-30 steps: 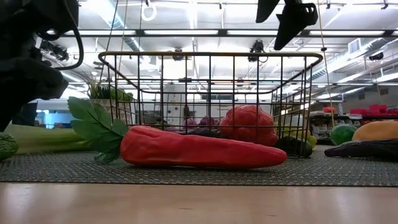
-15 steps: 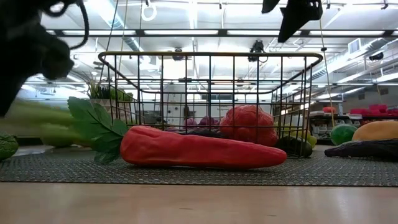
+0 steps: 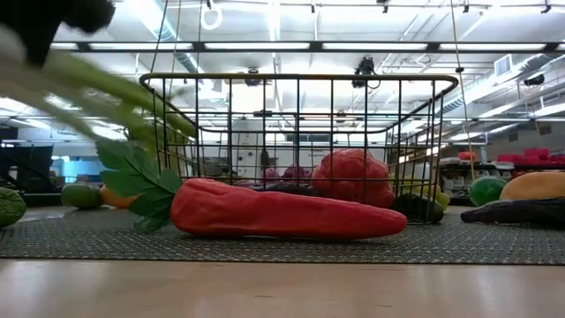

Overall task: Build produce basket
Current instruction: Put the green celery into the gold wire basket

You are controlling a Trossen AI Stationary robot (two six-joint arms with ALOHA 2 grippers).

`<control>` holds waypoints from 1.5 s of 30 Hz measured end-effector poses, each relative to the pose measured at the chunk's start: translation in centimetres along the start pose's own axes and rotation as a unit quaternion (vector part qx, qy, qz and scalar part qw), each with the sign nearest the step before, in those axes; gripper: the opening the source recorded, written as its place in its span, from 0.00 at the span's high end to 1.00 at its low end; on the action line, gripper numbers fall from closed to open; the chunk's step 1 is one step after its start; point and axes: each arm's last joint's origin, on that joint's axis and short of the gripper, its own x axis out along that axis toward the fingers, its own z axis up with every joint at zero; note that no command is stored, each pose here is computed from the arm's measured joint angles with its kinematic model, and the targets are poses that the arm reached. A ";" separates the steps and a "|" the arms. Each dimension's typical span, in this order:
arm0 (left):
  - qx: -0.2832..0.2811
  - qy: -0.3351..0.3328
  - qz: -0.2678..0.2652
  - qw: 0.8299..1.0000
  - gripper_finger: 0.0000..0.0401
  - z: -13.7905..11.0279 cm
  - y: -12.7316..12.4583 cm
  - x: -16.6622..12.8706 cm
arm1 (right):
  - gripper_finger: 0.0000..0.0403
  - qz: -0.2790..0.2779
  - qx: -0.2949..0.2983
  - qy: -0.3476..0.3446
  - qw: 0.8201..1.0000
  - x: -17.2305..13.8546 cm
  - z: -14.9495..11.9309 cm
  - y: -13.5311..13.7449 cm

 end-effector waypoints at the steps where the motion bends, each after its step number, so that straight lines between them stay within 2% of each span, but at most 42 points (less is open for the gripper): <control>1: 0.009 -0.013 -0.017 1.000 0.78 0.0 -0.4 -0.8 | 0.13 0.004 0.002 -0.010 1.000 -0.5 0.1 -0.1; 5: 0.065 -0.084 -0.076 0.991 0.78 0.4 -1.7 -3.7 | 0.13 -0.010 0.001 -0.034 0.999 -2.2 0.2 -0.9; 8: 0.131 -0.169 -0.108 0.971 0.78 0.8 -2.5 -5.0 | 0.13 -0.052 -0.001 -0.035 0.998 -3.1 -0.1 -2.0; 11: 0.160 -0.215 -0.131 0.955 0.78 1.3 -3.3 -5.6 | 0.13 -0.075 0.021 -0.022 0.997 -4.0 -0.4 -2.9; 16: 0.171 -0.229 -0.156 0.945 0.78 2.2 -4.3 -5.5 | 0.13 -0.070 0.048 -0.023 0.996 -5.4 -0.6 -3.5; 22: 0.194 -0.154 -0.177 0.952 0.78 1.9 -4.0 -5.7 | 0.13 -0.059 0.048 -0.016 0.997 -6.0 -1.1 -3.4; 25: 0.247 -0.176 -0.195 0.933 0.78 1.5 -4.4 -6.2 | 0.13 -0.067 0.040 -0.008 0.997 -5.9 -1.5 -3.4; 28: 0.279 -0.232 -0.211 0.908 0.78 1.7 -5.4 -6.4 | 0.13 -0.080 0.037 -0.001 0.996 -5.8 -1.6 -3.5; 33: 0.339 -0.297 -0.182 0.874 0.78 3.3 -8.2 -4.5 | 0.13 -0.079 0.048 -0.001 0.996 -5.8 -1.6 -3.5; 36: 0.363 -0.314 -0.161 0.862 0.78 4.5 -10.0 -2.7 | 0.13 -0.075 0.045 0.005 0.996 -5.9 -1.8 -3.4; 40: 0.385 -0.305 -0.150 0.858 0.78 5.9 -11.7 -0.2 | 0.13 -0.069 0.041 0.012 0.997 -6.0 -2.1 -3.2; 45: 0.394 -0.268 -0.119 0.871 0.74 7.0 -12.2 2.3 | 0.13 -0.064 0.032 0.017 0.997 -6.1 -2.5 -3.0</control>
